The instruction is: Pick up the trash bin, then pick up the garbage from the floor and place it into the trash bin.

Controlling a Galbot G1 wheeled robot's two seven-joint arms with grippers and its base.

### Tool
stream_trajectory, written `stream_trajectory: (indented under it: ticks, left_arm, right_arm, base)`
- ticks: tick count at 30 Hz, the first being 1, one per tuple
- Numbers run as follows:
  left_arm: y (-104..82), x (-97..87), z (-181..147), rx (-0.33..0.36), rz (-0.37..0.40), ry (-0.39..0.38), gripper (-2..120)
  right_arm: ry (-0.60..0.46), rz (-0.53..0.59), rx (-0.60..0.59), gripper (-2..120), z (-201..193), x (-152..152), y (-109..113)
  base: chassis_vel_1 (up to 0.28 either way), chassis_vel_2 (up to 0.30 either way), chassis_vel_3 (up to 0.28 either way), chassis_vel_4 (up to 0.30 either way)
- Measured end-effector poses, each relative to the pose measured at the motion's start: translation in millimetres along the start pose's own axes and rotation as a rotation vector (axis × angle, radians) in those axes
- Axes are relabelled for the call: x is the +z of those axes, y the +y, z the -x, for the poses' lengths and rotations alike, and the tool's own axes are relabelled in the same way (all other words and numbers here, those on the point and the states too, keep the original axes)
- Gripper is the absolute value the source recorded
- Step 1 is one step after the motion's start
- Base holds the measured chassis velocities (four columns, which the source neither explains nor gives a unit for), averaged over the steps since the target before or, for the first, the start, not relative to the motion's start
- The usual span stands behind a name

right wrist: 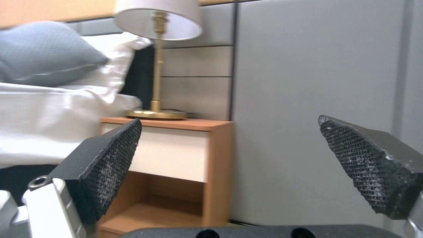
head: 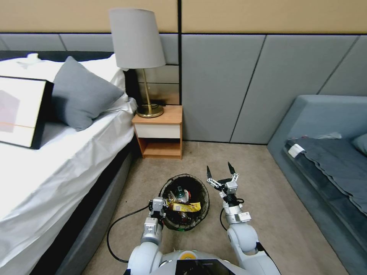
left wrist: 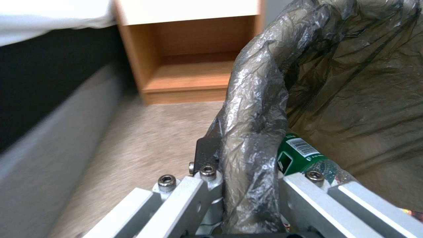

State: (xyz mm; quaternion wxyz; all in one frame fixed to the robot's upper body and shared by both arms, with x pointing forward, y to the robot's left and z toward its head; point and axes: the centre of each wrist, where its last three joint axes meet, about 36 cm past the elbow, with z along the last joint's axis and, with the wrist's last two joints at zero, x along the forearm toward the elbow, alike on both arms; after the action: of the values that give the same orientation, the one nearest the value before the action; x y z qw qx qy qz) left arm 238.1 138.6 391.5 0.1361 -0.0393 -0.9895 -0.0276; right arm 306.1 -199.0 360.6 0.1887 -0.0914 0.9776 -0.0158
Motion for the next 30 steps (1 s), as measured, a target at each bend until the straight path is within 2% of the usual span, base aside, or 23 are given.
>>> stream_trajectory:
  ticks: [30]
  left_arm:
    - [-0.9,1.5,0.5,0.000,-0.001,0.002,1]
  right_arm:
    - [0.004,0.008,0.016,100,2.3,5.2,1.6]
  base:
    - [0.067,0.069,0.062,0.065]
